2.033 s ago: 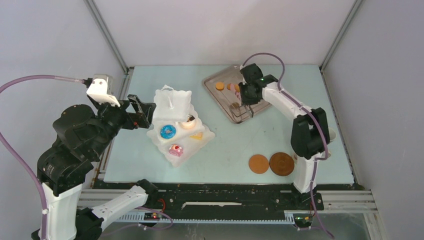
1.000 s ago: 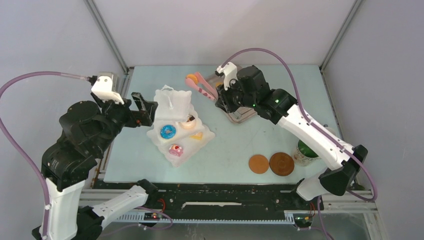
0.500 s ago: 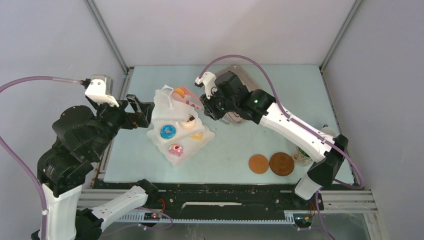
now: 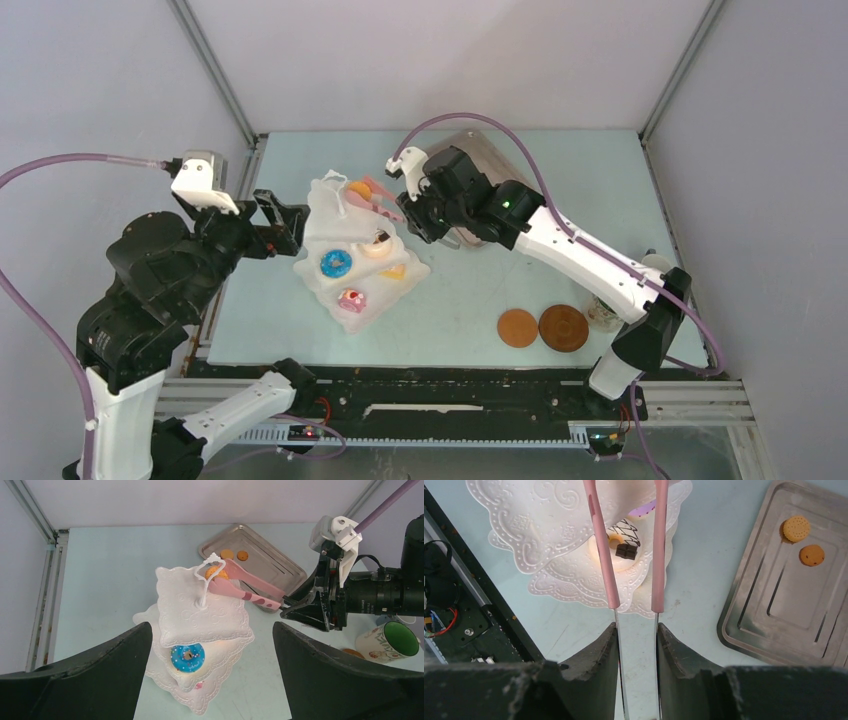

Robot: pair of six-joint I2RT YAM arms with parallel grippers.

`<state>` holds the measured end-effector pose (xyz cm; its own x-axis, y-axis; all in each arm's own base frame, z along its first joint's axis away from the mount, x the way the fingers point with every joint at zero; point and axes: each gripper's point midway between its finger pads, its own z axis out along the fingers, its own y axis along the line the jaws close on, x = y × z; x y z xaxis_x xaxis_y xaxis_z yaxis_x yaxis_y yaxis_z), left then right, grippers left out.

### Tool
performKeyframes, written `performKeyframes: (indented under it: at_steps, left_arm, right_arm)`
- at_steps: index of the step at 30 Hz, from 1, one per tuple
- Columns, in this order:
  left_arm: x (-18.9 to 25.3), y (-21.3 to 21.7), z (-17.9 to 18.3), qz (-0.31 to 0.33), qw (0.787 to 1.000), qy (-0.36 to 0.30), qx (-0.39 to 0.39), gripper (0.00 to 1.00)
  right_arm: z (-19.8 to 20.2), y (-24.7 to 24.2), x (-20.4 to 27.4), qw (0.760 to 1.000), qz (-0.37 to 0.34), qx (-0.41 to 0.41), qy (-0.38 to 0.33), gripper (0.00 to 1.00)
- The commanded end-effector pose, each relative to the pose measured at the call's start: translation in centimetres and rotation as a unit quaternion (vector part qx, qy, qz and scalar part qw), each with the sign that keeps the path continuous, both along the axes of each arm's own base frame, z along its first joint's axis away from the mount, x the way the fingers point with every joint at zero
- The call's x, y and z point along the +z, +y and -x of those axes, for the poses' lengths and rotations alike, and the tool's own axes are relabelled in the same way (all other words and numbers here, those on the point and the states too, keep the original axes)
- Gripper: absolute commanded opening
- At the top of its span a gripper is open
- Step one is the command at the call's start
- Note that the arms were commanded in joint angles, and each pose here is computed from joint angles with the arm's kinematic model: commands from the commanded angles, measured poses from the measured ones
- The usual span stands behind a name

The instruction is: Serve the afternoon tea

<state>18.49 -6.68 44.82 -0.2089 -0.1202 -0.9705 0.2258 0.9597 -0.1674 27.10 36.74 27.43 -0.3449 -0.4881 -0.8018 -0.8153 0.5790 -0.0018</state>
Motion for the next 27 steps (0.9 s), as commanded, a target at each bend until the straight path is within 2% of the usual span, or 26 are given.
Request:
performKeyframes:
  at_steps: [1,14,23,27]
  left_arm:
    - [0.6,0.2,-0.2,-0.004,1.000,-0.014,0.002,0.98]
    - [0.8,-0.3,-0.4,0.004,1.000,-0.011,-0.003,0.98]
    - [1.1,-0.9,-0.7,0.006,1.000,-0.011,-0.014,0.98]
    - [0.9,-1.0,-0.7,0.006,1.000,-0.008,-0.014,0.98]
  right_arm:
    - [-0.7,0.7,2.9,0.999,-0.031,-0.003,-0.032,0.33]
    - [0.1,0.0,6.1,0.996,-0.064,0.001,-0.061,0.38]
    - [0.2,-2.3,8.4,0.992,-0.083,-0.030,-0.091,0.42]
    - [-0.8,-5.1,8.3,0.988,-0.087,-0.078,-0.105,0.41]
